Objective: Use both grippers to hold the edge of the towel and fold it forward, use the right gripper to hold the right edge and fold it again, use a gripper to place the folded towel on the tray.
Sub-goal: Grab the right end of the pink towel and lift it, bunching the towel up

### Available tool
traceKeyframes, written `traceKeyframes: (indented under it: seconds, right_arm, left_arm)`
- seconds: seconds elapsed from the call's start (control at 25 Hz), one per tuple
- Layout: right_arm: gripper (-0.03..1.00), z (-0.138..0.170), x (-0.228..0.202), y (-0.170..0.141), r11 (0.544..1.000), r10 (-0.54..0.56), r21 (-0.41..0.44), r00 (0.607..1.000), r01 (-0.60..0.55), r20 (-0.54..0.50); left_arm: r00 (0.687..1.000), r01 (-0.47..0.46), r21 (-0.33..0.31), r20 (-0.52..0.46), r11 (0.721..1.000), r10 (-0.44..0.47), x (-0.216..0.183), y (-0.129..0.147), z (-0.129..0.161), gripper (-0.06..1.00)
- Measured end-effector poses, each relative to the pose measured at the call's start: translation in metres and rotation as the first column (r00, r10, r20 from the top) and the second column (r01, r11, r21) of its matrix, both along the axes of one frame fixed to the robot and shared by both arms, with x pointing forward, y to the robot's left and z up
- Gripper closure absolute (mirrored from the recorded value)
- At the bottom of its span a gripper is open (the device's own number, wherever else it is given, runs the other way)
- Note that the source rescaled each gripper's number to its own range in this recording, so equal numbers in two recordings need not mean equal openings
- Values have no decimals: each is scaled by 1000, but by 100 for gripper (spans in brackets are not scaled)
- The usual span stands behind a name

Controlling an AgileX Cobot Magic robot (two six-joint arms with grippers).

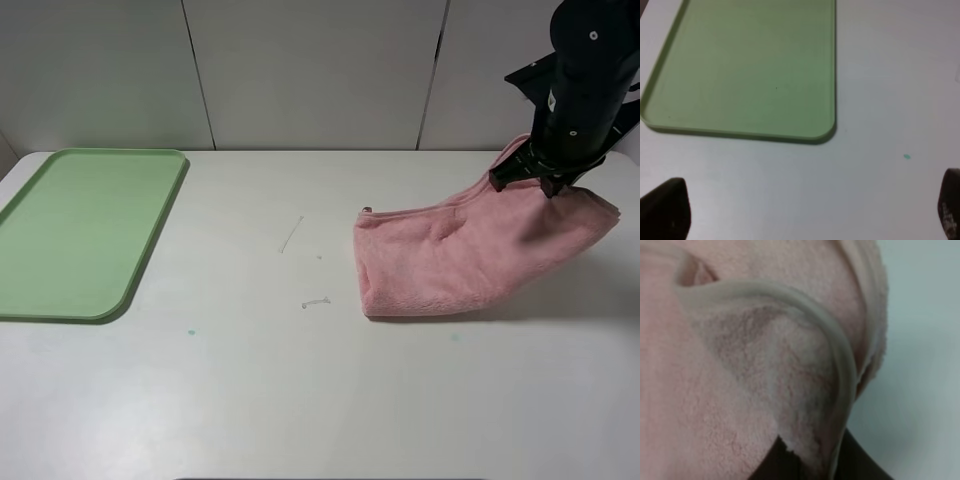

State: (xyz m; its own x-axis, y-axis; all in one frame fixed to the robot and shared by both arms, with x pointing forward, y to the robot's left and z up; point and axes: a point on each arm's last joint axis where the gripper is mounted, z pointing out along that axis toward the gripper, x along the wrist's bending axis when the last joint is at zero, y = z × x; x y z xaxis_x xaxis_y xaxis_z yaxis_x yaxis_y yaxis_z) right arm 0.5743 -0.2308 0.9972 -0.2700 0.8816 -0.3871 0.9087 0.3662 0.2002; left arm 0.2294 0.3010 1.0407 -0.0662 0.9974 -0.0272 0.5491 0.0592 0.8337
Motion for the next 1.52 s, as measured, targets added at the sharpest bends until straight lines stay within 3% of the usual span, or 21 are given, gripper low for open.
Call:
traceKeyframes:
  seconds: [0.2,0.6,1.08,1.52]
  right_arm:
    - [91,0,-10,35,996,87,9,996,-87,2]
    - [91,-13,-24,82,989,144,45,990,-143,-13]
    - [91,-18,-33,94,985,70,164,996,-59,-62]
    - [91,-19,-34,109,934,10,356,998,14,-66]
  left_arm:
    - [1000,0,0,0,1000,0,0,0,0,-5]
    - [1000,0,0,0,1000,0,0,0,0,-5]
    - [1000,0,0,0,1000,0,0,0,0,-5]
    - [1000,0,0,0,1000,0,0,0,0,-5]
